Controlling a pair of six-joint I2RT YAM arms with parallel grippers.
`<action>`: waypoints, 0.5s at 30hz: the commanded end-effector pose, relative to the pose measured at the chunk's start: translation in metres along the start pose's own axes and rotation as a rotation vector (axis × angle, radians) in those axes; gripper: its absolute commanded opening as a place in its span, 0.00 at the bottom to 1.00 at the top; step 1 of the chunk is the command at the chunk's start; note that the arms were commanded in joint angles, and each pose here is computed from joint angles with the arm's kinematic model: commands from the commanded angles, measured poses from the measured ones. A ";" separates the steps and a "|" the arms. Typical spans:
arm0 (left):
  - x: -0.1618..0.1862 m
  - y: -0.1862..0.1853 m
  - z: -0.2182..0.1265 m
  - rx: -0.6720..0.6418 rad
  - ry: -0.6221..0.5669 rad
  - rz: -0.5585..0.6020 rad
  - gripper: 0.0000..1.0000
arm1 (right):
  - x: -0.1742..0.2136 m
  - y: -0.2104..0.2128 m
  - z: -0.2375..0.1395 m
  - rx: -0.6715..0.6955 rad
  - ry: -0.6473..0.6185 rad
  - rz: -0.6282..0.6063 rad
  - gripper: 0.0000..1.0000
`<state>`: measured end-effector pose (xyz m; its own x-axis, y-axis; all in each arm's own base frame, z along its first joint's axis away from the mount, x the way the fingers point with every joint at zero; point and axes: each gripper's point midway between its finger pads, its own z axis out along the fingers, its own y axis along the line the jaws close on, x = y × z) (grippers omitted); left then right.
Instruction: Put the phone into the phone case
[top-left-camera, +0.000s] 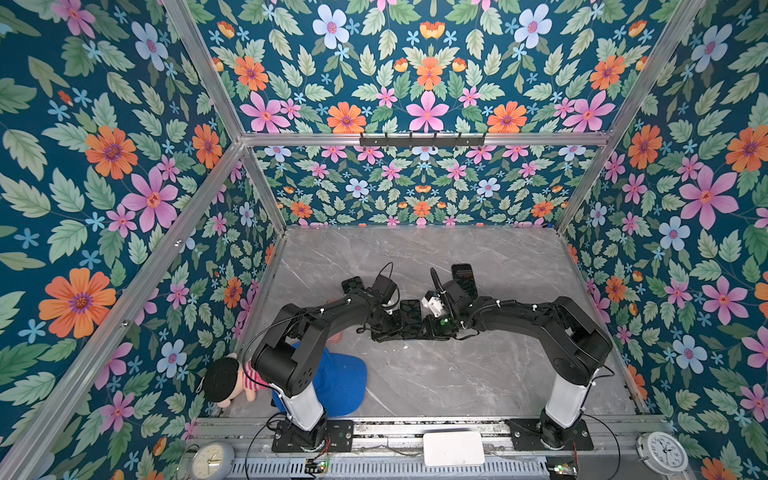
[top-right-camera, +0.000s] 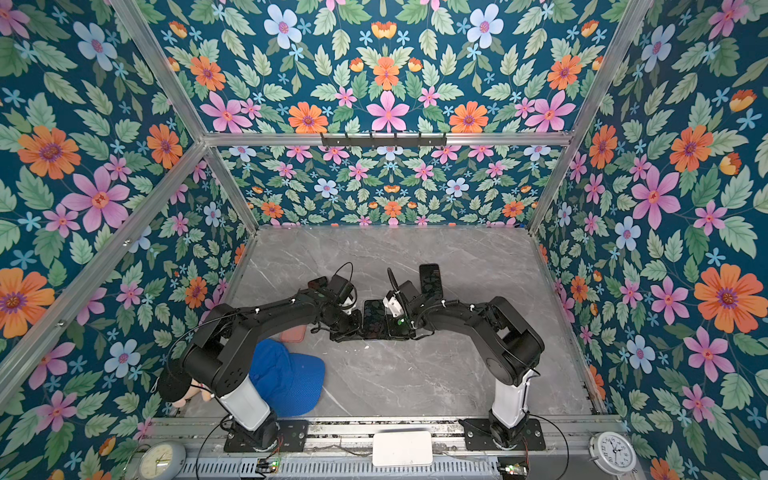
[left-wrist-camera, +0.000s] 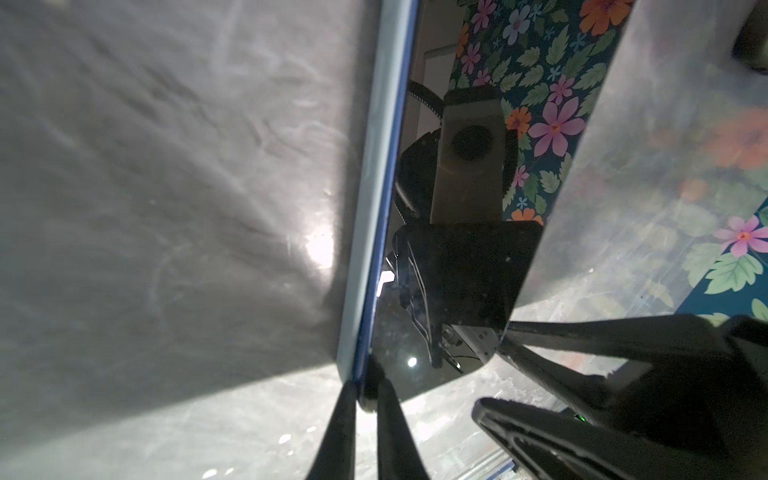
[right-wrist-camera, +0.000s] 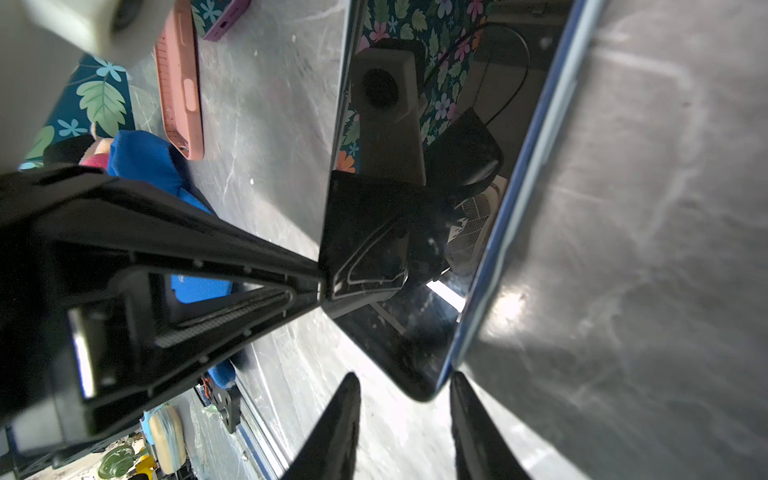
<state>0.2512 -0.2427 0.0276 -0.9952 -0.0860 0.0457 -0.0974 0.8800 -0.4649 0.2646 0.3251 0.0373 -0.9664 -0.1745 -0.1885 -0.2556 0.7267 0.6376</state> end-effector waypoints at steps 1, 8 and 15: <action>0.004 0.026 0.008 -0.108 0.006 -0.006 0.10 | 0.003 -0.002 0.002 0.003 0.017 0.004 0.37; 0.006 0.037 0.017 -0.140 0.027 -0.004 0.04 | 0.005 -0.001 0.008 0.001 0.025 0.006 0.38; 0.005 0.041 0.018 -0.149 0.029 -0.006 0.03 | 0.006 0.001 0.011 0.000 0.031 0.003 0.38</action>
<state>0.2495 -0.2407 0.0143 -0.9953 -0.0664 0.0706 -0.0915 0.8830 -0.4603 0.2625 0.3278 0.0304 -0.9681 -0.1818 -0.1725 -0.2504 0.7336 0.6318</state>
